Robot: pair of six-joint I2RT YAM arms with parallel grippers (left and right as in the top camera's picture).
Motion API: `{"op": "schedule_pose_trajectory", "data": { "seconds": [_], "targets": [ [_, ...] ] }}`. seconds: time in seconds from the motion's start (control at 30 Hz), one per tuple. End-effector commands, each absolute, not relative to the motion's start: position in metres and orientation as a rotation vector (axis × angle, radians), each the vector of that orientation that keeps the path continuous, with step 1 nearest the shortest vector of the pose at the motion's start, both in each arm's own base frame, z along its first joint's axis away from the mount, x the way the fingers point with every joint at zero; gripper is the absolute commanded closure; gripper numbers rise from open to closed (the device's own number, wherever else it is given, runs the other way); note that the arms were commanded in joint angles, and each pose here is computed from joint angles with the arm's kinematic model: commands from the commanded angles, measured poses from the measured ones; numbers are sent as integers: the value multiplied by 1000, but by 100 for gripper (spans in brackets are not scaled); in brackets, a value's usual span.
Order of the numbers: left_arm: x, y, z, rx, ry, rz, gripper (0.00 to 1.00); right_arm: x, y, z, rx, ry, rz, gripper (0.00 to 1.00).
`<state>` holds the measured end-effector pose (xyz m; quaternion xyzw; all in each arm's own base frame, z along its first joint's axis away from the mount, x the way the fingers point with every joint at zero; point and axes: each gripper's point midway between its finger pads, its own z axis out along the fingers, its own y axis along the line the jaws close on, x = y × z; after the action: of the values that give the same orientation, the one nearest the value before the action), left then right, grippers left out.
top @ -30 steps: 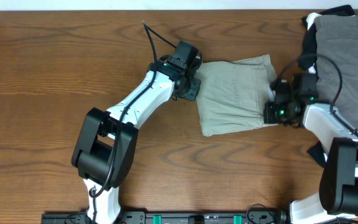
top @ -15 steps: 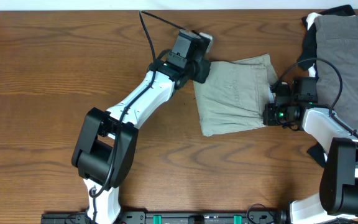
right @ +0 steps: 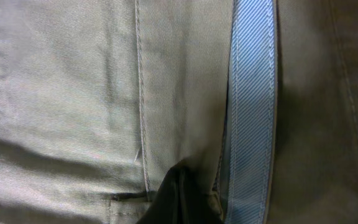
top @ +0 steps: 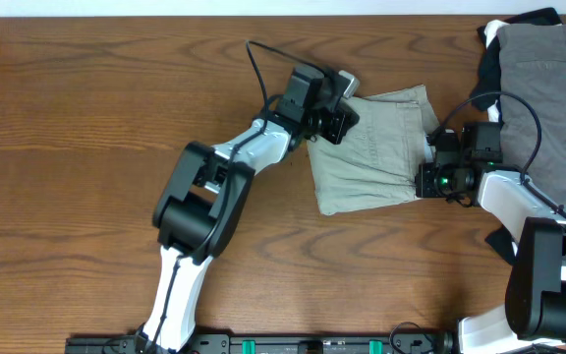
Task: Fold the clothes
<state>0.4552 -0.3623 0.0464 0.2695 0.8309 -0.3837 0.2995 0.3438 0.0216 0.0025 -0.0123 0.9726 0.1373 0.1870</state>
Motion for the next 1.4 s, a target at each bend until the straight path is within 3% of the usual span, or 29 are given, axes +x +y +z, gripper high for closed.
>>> {"op": "schedule_pose_trajectory", "data": {
  "seconds": [0.0, 0.17, 0.5, 0.6, 0.83, 1.17, 1.27, 1.37],
  "targets": [
    [446, -368, 26, 684, 2253, -1136, 92, 338, 24, -6, -11, 2762, 421, 98],
    [441, -369, 10, 676, 2288, -1171, 89, 338, 24, -6, -12, 2762, 421, 98],
    [456, -381, 138, 695, 2002, -1241, 89, 339, 25, -5, -4, 2759, 424, 98],
    [459, -382, 151, 701, 1956, -1237, 86, 340, 25, -5, -6, 2754, 429, 98],
    [473, -377, 110, 632, 2042, -1158, 86, 340, 26, -5, -7, 2752, 433, 98],
    [496, -360, 16, 514, 2165, -999, 86, 342, 26, -4, -9, 2743, 432, 98],
    [500, -361, 16, 510, 2135, -1005, 85, 346, 30, 4, -22, 2717, 469, 98],
    [502, -367, 40, 539, 2056, -1043, 85, 364, 43, 44, -71, 2614, 571, 99]
  ]
}}
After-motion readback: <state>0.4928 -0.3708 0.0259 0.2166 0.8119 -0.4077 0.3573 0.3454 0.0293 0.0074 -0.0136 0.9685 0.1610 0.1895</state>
